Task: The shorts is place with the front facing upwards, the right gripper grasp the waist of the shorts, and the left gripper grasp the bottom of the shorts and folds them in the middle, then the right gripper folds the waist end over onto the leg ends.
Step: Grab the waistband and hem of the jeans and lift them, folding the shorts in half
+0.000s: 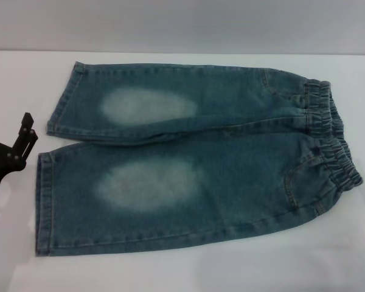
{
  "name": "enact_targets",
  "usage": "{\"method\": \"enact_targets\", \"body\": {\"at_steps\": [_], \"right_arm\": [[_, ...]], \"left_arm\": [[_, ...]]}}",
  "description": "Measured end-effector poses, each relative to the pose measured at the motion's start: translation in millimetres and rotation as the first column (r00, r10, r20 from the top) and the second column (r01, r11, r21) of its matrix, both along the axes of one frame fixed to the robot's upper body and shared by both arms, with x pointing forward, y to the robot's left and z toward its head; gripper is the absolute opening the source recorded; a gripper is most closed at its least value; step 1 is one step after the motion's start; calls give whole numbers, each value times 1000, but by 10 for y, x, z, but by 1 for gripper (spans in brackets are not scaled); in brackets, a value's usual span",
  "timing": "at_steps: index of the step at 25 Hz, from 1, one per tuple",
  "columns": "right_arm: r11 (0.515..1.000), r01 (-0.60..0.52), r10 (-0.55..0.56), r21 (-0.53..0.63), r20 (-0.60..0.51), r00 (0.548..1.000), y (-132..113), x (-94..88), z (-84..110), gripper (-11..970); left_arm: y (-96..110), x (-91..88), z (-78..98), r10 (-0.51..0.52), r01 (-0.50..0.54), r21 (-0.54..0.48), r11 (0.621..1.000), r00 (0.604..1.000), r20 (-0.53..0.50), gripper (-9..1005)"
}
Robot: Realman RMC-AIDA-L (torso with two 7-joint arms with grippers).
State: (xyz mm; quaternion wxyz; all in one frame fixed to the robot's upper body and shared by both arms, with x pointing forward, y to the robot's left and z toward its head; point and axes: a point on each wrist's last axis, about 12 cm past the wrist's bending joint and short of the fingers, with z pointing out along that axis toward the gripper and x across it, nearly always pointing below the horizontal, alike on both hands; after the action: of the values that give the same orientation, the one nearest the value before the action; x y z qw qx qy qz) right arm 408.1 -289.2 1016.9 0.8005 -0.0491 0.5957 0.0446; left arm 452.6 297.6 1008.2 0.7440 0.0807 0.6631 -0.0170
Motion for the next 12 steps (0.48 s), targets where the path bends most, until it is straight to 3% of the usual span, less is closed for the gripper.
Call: {"method": "enact_targets", "body": {"at_steps": [12], "right_arm": [[999,-22,23,35,-14,1000,37,50,0,770]], "left_arm": [[-36,73,15,-18,18,4,1000,1000,-4,785]]}}
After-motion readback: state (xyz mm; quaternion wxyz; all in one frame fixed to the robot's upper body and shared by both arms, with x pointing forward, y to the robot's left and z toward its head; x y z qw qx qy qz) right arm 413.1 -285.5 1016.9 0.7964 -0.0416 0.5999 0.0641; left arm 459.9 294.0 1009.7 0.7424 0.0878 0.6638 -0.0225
